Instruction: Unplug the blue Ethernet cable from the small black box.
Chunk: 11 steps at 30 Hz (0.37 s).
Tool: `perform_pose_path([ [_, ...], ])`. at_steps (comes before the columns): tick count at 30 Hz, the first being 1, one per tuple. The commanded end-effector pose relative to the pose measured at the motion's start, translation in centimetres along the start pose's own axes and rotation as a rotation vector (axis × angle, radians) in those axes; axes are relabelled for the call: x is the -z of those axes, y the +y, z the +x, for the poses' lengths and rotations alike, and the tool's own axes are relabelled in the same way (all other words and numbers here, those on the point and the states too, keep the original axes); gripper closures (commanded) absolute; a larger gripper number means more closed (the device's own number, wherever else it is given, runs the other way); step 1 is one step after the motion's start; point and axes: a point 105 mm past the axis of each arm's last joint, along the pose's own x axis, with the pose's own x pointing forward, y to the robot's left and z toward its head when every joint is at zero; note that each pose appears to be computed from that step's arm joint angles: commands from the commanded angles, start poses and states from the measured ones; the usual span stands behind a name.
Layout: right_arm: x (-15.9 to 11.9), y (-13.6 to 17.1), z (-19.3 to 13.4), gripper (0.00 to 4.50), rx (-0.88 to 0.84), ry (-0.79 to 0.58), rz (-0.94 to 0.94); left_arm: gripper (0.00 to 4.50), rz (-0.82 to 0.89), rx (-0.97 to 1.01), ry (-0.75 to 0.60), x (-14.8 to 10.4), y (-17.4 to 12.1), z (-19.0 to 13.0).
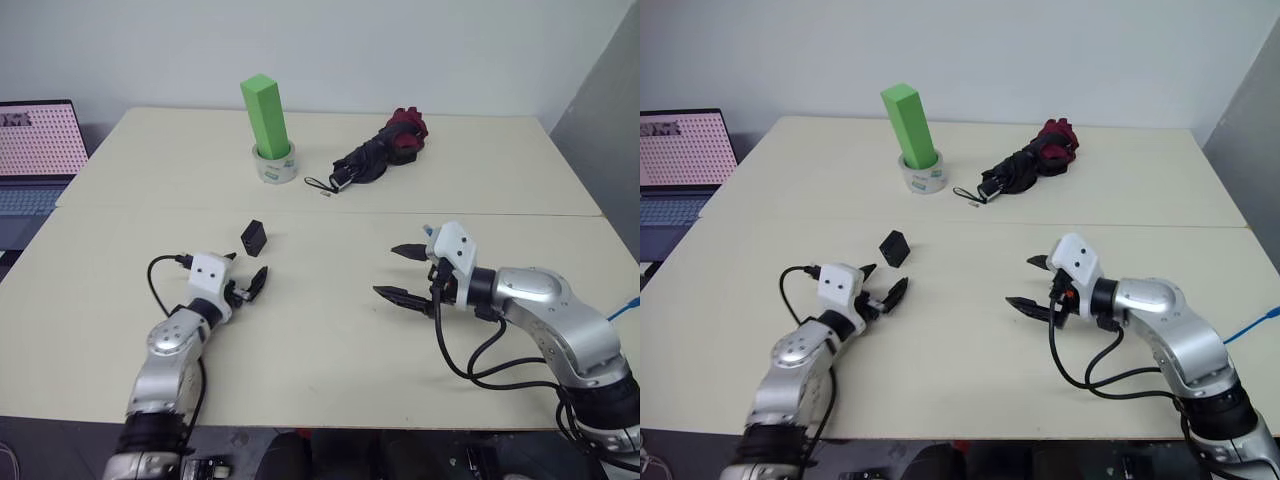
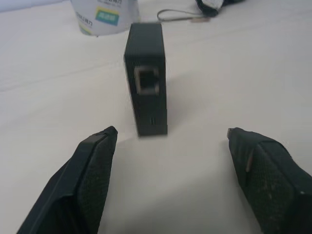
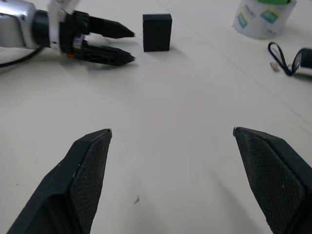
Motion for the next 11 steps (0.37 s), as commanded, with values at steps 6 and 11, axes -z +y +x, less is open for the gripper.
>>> perform_pose_path([
  [6,1.4,-4.3,-6.5,0.26,0.307,0.029,0.026,0.71,0.115,0.097,-0.018,-5.6,1.9,-2.5],
  [11,1.9,-4.8,-7.4,0.26,0.344,0.038,0.039,0.71,0.095,0.130,-0.052,-7.1,2.4,-2.7],
])
